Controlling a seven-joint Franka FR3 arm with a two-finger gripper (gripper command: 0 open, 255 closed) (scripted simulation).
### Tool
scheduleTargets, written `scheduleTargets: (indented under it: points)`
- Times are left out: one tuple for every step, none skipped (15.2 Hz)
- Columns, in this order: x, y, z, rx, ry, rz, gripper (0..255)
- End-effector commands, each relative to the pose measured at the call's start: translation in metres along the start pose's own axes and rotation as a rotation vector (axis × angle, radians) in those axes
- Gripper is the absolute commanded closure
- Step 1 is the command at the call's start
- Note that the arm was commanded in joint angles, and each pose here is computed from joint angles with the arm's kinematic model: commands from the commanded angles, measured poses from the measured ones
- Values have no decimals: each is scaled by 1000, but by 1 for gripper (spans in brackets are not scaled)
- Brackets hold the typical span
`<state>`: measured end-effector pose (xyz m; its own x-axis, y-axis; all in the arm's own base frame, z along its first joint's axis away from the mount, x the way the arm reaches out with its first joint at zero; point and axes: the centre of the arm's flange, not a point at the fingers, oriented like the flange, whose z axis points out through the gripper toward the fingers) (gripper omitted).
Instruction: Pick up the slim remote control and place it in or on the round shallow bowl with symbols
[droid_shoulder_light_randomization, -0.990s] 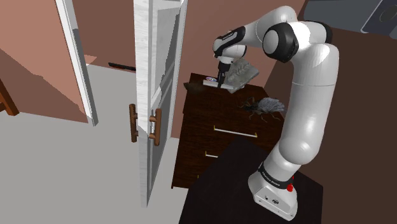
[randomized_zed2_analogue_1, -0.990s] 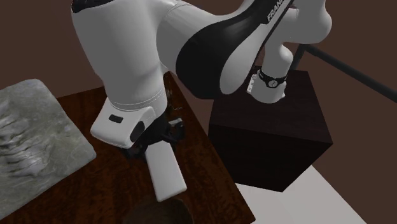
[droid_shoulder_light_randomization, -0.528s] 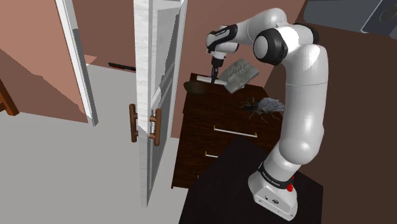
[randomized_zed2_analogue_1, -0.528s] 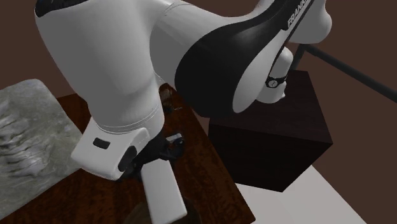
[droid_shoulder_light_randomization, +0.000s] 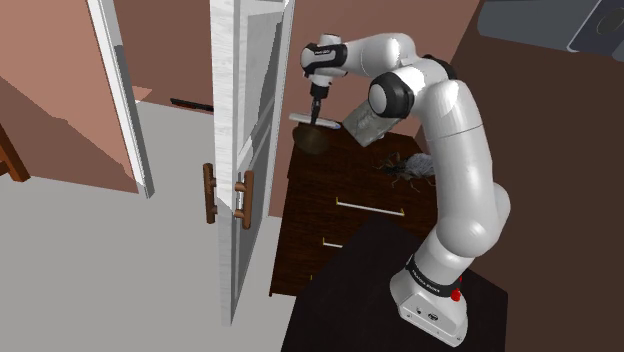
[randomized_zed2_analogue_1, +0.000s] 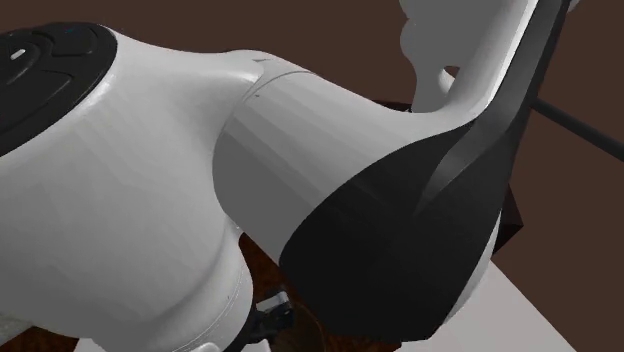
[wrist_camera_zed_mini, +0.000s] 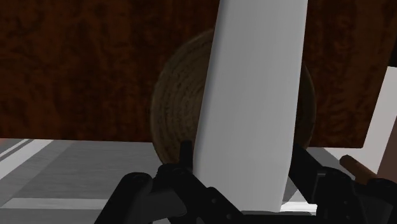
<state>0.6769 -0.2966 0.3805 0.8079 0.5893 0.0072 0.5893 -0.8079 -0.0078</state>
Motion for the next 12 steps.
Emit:
scheduleTargets:
  points:
    - [9,1,6,0,1,0,255]
    - [9,1,11,0,1,0,255]
    - [9,1,16,0,1,0,255]
    - [9,1,22,0,1,0,255]
    - [9,1,27,0,1,0,255]
    - [9,1,32,0,1,0,255]
    - [9,1,37,0,1,0,255]
    - [9,1,43,0,1,0,255]
    - [9,1,48,0,1,0,255]
    - [9,1,53,0,1,0,255]
    - [9,1,58,0,1,0,255]
    - [9,1,64,0,1,0,255]
